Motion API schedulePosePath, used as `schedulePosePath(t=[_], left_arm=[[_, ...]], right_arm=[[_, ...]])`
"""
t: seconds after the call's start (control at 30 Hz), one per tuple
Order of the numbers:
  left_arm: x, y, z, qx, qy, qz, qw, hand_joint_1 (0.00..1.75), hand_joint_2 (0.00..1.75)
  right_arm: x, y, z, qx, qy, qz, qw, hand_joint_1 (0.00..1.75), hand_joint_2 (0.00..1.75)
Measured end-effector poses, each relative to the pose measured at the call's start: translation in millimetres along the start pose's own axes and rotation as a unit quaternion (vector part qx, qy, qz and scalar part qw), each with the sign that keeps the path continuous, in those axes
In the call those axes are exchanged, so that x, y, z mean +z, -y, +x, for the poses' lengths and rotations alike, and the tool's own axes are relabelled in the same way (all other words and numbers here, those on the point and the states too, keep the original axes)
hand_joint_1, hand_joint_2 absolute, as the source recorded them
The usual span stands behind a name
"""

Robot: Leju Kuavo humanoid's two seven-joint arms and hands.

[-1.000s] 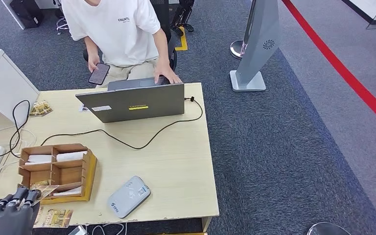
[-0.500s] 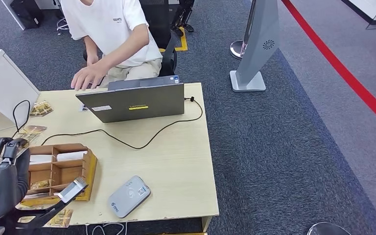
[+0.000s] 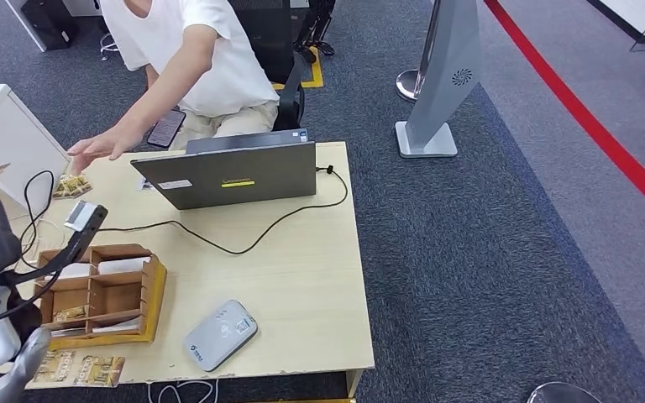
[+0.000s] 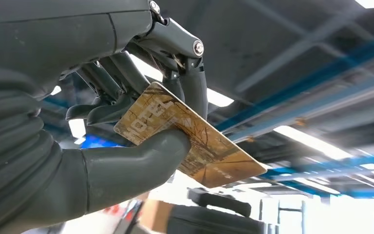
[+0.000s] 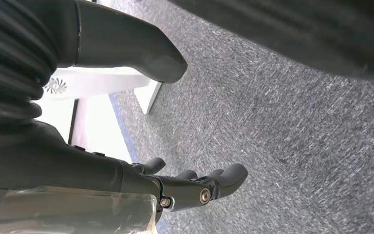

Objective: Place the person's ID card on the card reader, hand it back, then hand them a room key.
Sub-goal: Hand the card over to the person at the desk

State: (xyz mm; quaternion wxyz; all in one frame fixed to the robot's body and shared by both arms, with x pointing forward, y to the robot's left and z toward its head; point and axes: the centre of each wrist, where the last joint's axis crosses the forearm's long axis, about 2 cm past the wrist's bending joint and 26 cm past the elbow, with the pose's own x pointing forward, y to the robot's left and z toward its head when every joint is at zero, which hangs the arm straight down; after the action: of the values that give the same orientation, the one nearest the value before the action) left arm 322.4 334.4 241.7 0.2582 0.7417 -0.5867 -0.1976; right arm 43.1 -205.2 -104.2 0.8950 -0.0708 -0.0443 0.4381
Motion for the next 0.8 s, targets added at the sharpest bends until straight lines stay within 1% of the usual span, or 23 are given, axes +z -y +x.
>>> schedulePosePath(t=[0.13, 0.27, 0.43, 0.67, 0.8], left_arm=[[-8, 26, 2, -0.061, 0.066, -0.036, 0.995, 1.75, 1.75], [-16, 42, -4, -0.103, 0.097, -0.050, 0.989, 1.75, 1.75], [-17, 52, -10, -0.131, 0.115, -0.063, 0.983, 1.75, 1.75], [-13, 59, -16, -0.145, 0.118, -0.074, 0.979, 1.75, 1.75], [-11, 61, -17, -0.149, 0.120, -0.078, 0.978, 0.00, 1.75]], right_arm=[[0, 0, 0, 0.008, 0.002, 0.002, 1.000, 0.00, 1.75], [0, 0, 0, 0.011, 0.004, 0.002, 1.000, 0.00, 1.75], [0, 0, 0, 0.013, 0.004, 0.002, 1.000, 0.00, 1.75], [0, 0, 0, 0.013, 0.003, 0.003, 1.000, 0.00, 1.75], [0, 0, 0, 0.013, 0.003, 0.003, 1.000, 0.00, 1.75]])
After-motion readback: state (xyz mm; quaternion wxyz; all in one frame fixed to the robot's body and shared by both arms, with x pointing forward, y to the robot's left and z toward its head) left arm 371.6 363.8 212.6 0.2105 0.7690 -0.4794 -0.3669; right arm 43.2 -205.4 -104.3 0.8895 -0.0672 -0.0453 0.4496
